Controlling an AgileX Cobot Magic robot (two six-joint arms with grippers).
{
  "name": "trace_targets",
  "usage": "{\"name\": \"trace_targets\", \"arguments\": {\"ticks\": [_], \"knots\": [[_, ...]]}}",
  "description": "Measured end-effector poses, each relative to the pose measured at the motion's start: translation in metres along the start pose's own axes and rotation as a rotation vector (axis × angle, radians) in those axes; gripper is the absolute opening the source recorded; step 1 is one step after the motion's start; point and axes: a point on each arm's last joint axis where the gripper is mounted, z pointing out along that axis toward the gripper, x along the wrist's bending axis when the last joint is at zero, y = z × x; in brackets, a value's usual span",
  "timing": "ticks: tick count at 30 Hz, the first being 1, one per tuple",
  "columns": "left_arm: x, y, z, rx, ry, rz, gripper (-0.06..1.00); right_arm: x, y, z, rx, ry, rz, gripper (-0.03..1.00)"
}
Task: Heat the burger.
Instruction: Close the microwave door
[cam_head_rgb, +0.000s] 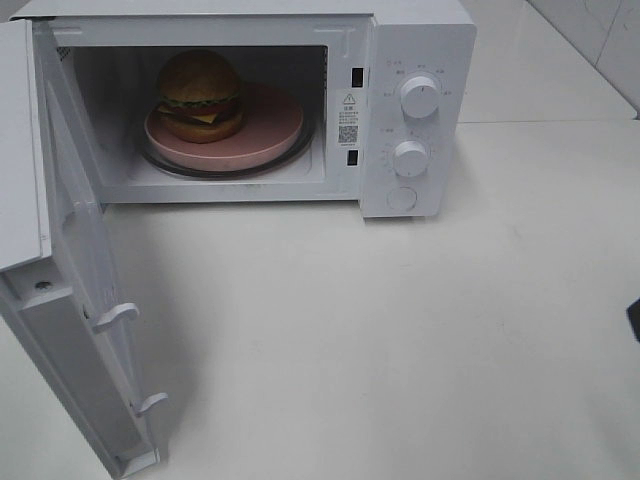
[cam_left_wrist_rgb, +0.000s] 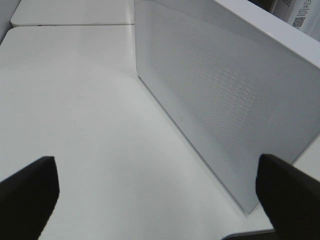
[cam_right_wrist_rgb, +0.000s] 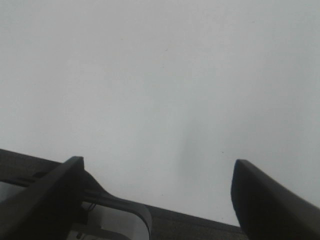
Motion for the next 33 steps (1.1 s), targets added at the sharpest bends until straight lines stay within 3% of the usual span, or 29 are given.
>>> {"name": "trace_targets", "arguments": {"ticks": [3, 5, 19, 28, 33], "knots": [[0.0, 0.0, 0.0, 0.0, 0.0, 0.0, 1.0, -0.003, -0.003, -0.005, -0.018, -0.008, 0.007, 0.77], [0.0, 0.0, 0.0, 0.0, 0.0, 0.0, 1.0, -0.011, -0.017, -0.026, -0.112, -0.024, 0.038, 0.77], [0.0, 0.0, 0.0, 0.0, 0.0, 0.0, 1.0, -0.019, -0.08, -0.077, -0.445, -0.058, 0.114, 0.77], [0.0, 0.0, 0.0, 0.0, 0.0, 0.0, 1.0, -0.02, -0.116, -0.064, -0.535, -0.103, 0.158, 0.77], [0.0, 0.0, 0.0, 0.0, 0.0, 0.0, 1.0, -0.019, -0.119, -0.065, -0.586, -0.118, 0.183, 0.77]]}}
